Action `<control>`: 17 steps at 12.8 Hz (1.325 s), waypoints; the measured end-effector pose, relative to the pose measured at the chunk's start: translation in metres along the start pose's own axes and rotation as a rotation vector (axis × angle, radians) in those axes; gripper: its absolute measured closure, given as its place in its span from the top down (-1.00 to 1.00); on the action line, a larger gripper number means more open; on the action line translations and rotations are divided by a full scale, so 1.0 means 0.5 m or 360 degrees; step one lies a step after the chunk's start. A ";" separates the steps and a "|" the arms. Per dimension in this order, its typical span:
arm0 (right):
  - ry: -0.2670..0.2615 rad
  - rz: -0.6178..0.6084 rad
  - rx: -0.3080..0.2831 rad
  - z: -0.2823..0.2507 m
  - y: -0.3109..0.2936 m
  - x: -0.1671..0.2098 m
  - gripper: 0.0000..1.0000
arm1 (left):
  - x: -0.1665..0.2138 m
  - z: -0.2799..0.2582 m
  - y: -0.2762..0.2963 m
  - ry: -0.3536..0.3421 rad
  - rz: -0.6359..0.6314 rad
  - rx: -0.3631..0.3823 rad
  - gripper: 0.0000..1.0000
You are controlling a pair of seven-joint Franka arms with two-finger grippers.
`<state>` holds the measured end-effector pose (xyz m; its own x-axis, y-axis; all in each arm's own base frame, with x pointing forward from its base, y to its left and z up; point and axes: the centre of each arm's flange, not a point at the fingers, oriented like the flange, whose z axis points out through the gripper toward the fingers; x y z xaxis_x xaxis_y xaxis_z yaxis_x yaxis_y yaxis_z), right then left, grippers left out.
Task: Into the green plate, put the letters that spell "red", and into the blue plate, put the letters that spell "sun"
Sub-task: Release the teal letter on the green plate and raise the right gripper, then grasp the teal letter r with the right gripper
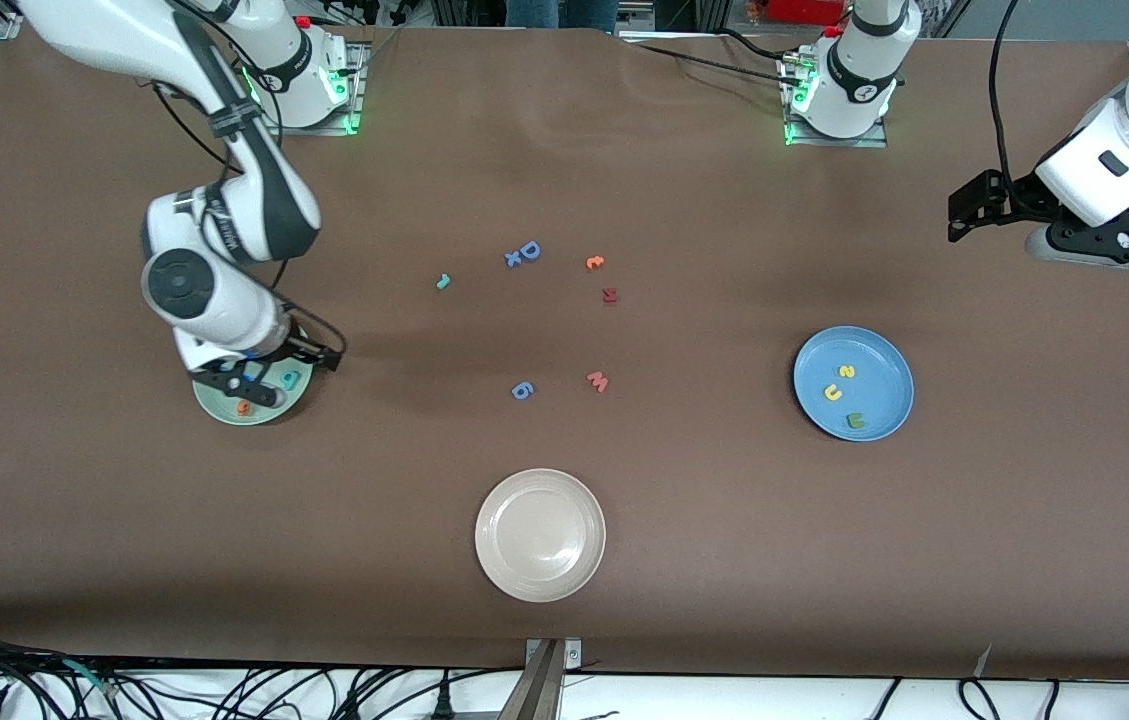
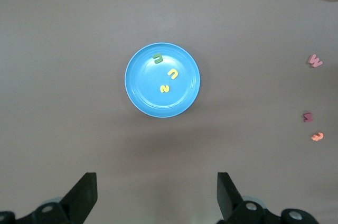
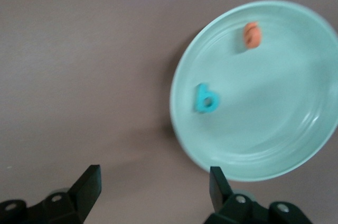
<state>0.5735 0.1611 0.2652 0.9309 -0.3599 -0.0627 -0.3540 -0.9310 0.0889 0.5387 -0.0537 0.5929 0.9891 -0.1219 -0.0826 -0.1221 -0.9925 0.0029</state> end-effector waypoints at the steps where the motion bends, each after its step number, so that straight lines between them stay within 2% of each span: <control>1: 0.0015 0.0052 0.0010 0.005 -0.032 -0.025 0.83 | 0.000 0.000 0.000 0.0000 0.0002 0.0003 1.00; 4: 0.0054 0.0190 0.0086 0.050 -0.070 -0.079 0.83 | 0.000 -0.001 0.003 -0.0001 0.0007 0.0005 1.00; 8: 0.0037 0.0337 0.0148 0.093 -0.134 -0.159 0.83 | 0.000 -0.001 0.004 -0.0002 0.0009 0.0005 1.00; 13: 0.0005 0.0416 0.0196 0.087 -0.215 -0.251 0.82 | 0.000 -0.001 0.008 -0.0003 0.0015 0.0006 1.00; 17: -0.0014 0.0403 0.0213 0.127 -0.211 -0.300 0.81 | -0.001 -0.001 0.009 -0.0005 0.0016 0.0006 1.00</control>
<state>0.4656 0.3095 0.2021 0.8107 -0.5820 -0.0639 -0.5845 -0.8109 -0.0289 0.5378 -0.0580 0.5933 0.9876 -0.1317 -0.0857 -0.1322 -0.9912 0.0003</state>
